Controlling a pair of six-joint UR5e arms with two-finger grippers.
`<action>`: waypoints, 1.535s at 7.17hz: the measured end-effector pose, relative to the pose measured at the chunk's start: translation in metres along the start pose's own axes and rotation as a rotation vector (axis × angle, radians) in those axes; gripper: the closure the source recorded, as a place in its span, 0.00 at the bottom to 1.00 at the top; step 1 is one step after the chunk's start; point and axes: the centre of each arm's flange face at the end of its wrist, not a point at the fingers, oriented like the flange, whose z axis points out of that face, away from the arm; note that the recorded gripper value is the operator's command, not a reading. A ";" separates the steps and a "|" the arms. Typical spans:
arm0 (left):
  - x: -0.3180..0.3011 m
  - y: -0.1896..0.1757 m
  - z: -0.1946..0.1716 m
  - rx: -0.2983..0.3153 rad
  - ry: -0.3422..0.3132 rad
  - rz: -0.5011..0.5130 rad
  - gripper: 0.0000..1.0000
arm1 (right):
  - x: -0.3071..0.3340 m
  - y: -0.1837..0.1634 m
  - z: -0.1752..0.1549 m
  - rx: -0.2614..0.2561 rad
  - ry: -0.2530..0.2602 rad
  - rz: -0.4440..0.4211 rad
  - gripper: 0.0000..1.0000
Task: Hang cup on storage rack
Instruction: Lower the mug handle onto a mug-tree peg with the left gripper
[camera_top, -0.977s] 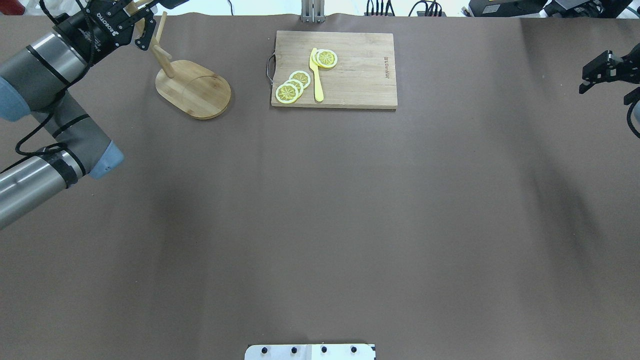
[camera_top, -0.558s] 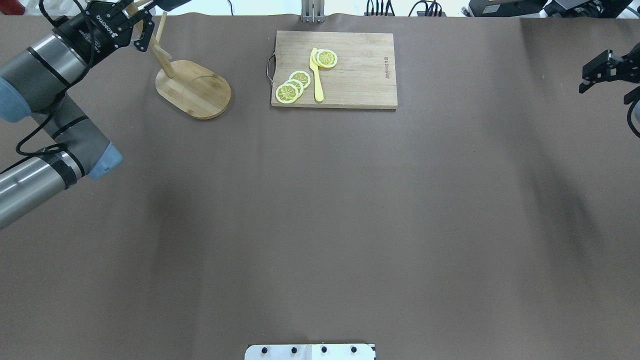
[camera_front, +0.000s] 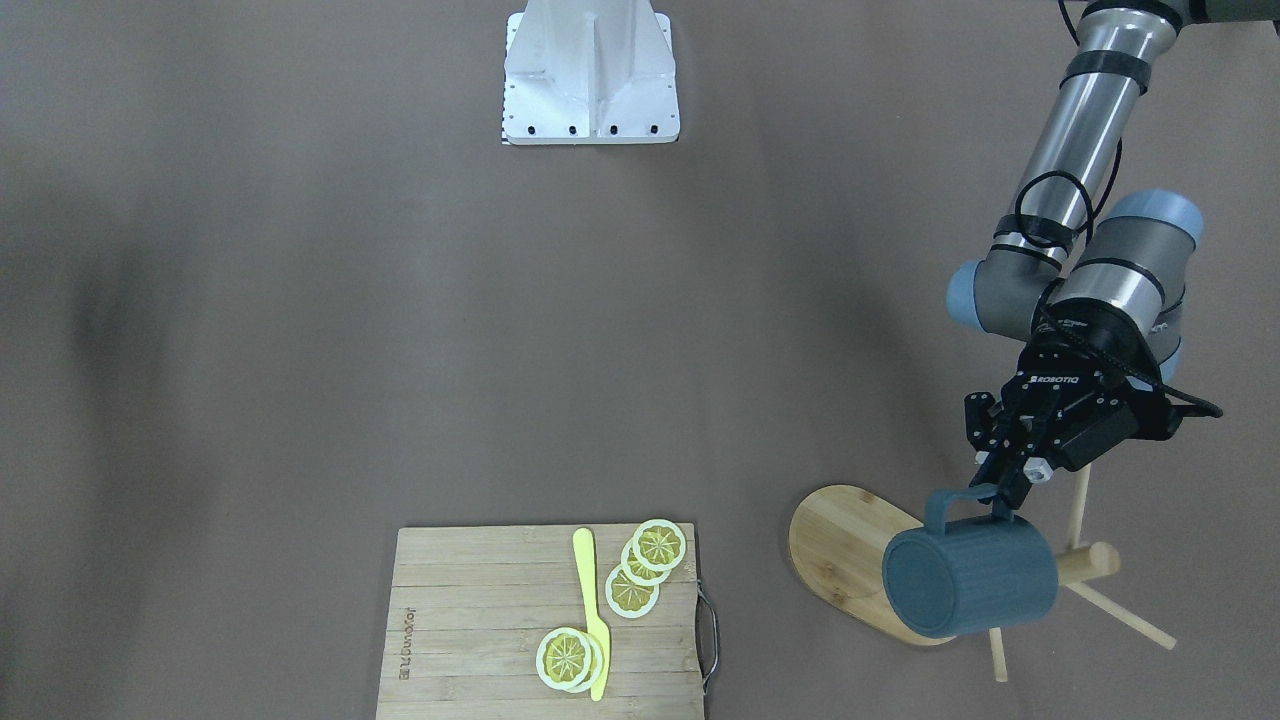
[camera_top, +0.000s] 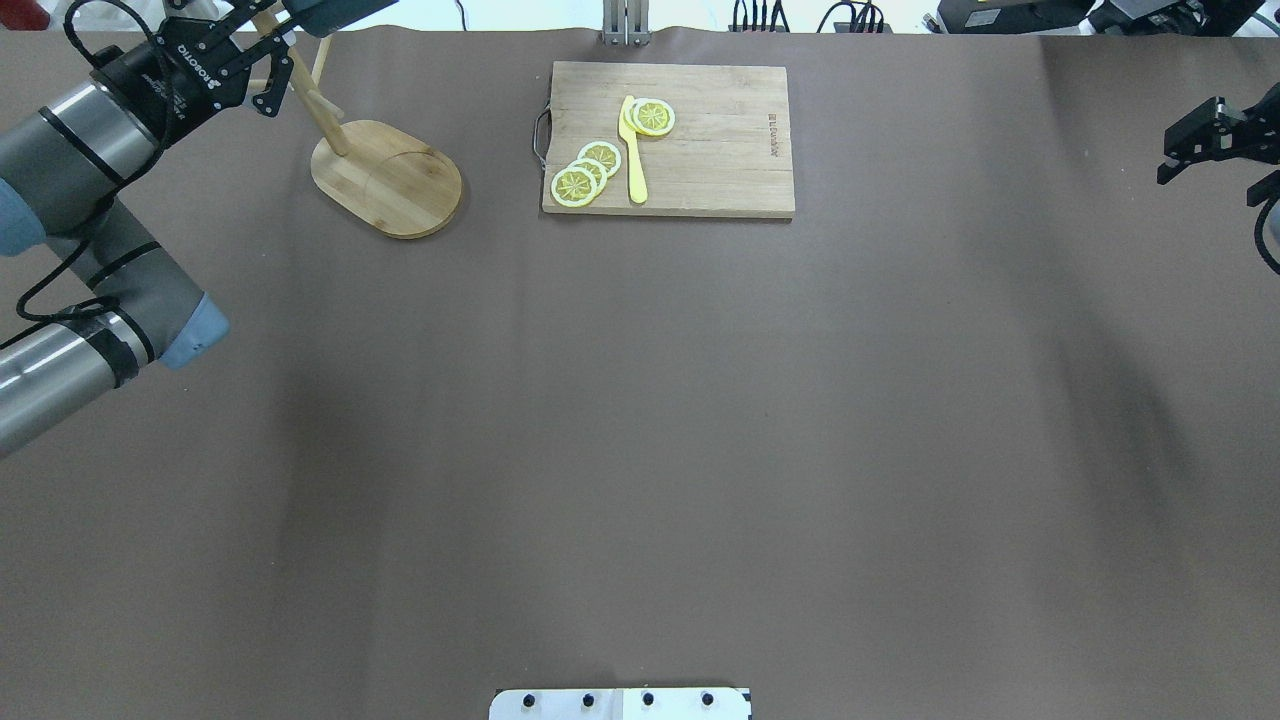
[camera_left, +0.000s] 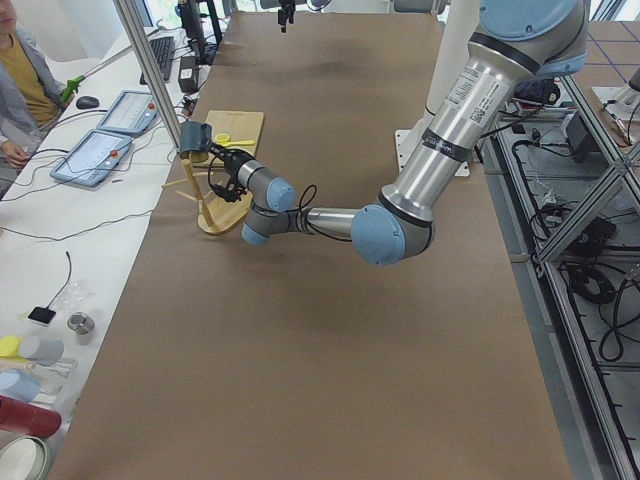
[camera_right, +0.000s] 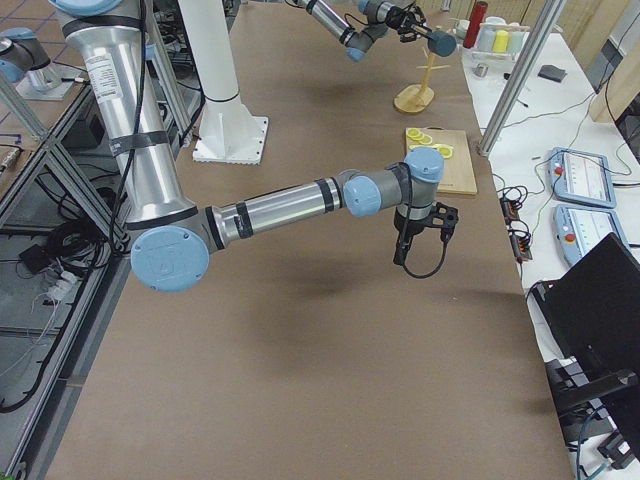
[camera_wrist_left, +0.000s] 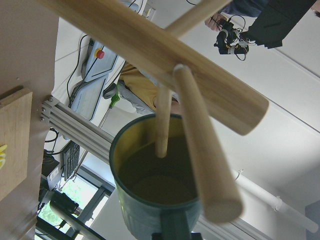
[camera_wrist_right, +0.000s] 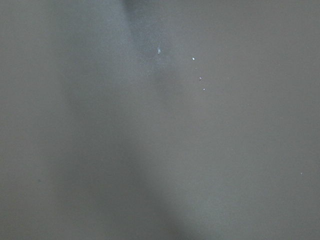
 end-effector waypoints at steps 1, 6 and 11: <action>-0.003 -0.005 -0.009 0.000 -0.006 -0.001 1.00 | -0.001 0.000 -0.001 0.001 -0.001 0.000 0.00; -0.007 -0.012 -0.024 -0.015 -0.058 0.002 1.00 | -0.002 0.000 -0.002 0.001 -0.003 -0.001 0.00; 0.002 -0.016 -0.027 -0.020 -0.081 0.014 1.00 | -0.001 0.000 -0.001 0.000 -0.001 0.000 0.00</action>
